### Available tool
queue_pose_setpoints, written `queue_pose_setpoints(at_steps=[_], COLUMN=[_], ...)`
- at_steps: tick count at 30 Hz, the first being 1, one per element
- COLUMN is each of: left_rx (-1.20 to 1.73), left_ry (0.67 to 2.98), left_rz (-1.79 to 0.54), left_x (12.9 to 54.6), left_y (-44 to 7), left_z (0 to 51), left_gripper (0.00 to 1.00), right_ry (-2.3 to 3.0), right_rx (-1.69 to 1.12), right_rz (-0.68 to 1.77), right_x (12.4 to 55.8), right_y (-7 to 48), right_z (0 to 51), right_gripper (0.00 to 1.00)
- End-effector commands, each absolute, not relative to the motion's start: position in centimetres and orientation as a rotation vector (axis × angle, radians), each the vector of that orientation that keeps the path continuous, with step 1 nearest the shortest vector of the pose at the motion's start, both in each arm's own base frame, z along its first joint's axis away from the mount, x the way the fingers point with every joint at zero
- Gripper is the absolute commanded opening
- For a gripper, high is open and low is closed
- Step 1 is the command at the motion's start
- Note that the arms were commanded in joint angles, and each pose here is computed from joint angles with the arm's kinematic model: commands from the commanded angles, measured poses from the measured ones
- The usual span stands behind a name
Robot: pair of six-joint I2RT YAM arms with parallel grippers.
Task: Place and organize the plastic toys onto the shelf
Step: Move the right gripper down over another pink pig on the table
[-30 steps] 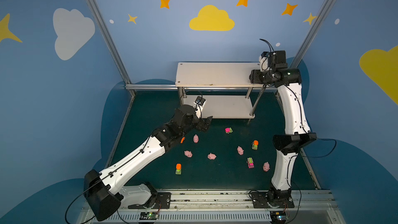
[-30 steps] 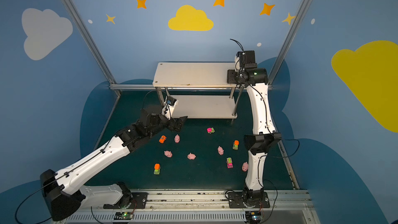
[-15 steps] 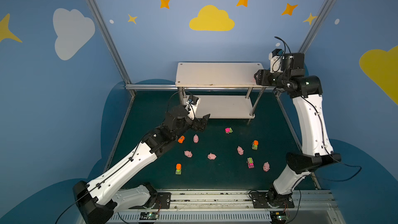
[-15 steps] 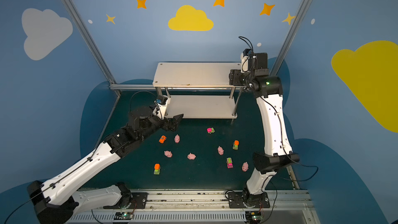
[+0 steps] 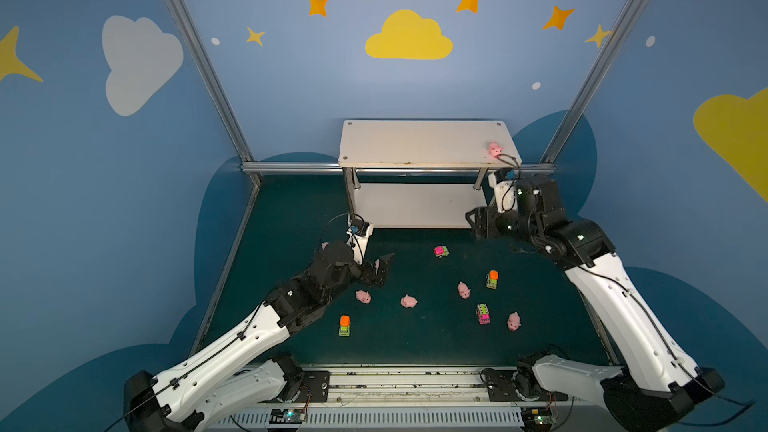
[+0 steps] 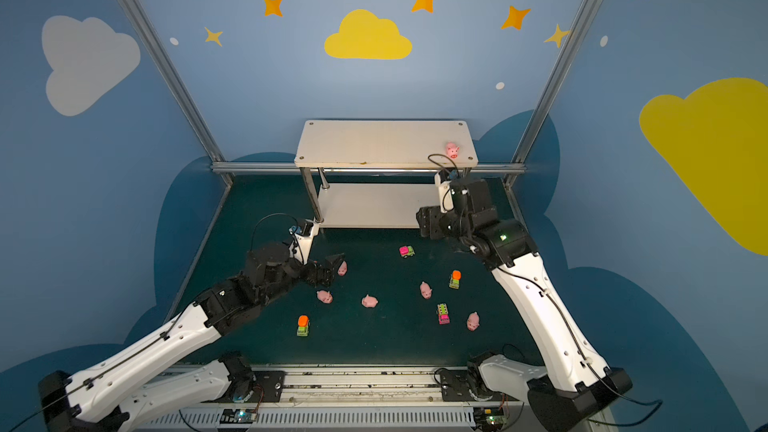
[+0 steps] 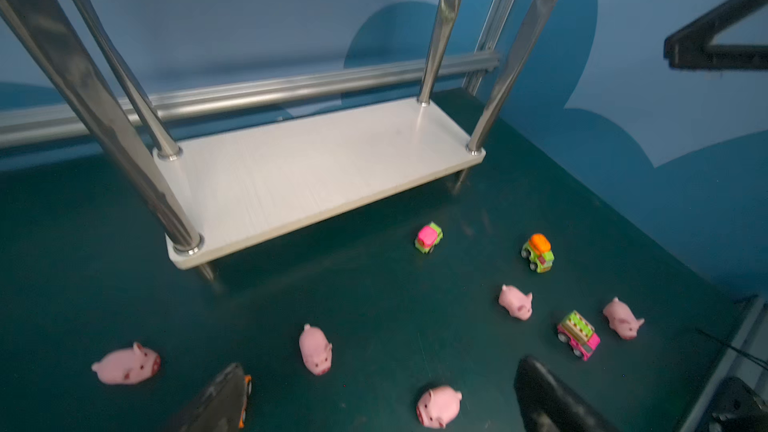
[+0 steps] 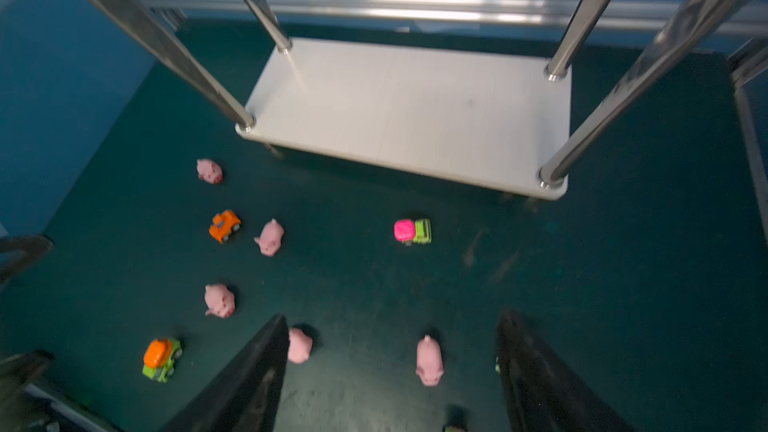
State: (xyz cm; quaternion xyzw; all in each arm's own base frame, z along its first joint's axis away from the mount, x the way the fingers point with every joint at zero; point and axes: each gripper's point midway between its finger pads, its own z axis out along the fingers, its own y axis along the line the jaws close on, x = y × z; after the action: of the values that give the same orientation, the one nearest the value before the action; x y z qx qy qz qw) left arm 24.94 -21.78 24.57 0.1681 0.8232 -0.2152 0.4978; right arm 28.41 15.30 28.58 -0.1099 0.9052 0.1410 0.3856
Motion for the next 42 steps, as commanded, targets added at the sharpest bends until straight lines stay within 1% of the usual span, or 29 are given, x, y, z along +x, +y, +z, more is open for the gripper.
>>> queue_pose_setpoints(at_steps=[1,5,8,16,23,34,42], left_rx=[0.373,0.397,0.413,0.442,0.461,0.459,0.467], left_ry=[2.000,2.039,2.058,2.106,2.131,2.147,2.158], left_rz=[-0.582,-0.594,-0.604,-0.598,-0.562,-0.523,-0.502], left_x=[24.3,23.7,23.5,23.6,23.7,23.7,23.6], left_y=[-22.5,-23.4,-24.1,-25.4,-25.3,-24.7,-24.4], left_z=[23.4,20.8,19.8,17.7,16.6,15.5,15.0], left_gripper=[1.00,1.00,1.00,1.00,1.00,1.00,1.00], right_ry=[2.334,2.397,2.435,2.559,2.622,2.731,2.753], right_rx=[-0.199,-0.183,-0.154,-0.138,-0.116,-0.074,-0.043], right_rz=[0.381,0.361,0.398,0.419,0.415,0.291,0.249], right_x=[27.4,25.7,25.0,24.5,24.6,24.8,24.7], right_y=[15.3,15.2,15.4,16.2,16.6,15.7,15.2], right_z=[25.2,20.0,17.1,11.9,9.2,5.5,4.2], right_gripper=[0.77,0.77,0.77,0.77,0.77,0.77,0.76])
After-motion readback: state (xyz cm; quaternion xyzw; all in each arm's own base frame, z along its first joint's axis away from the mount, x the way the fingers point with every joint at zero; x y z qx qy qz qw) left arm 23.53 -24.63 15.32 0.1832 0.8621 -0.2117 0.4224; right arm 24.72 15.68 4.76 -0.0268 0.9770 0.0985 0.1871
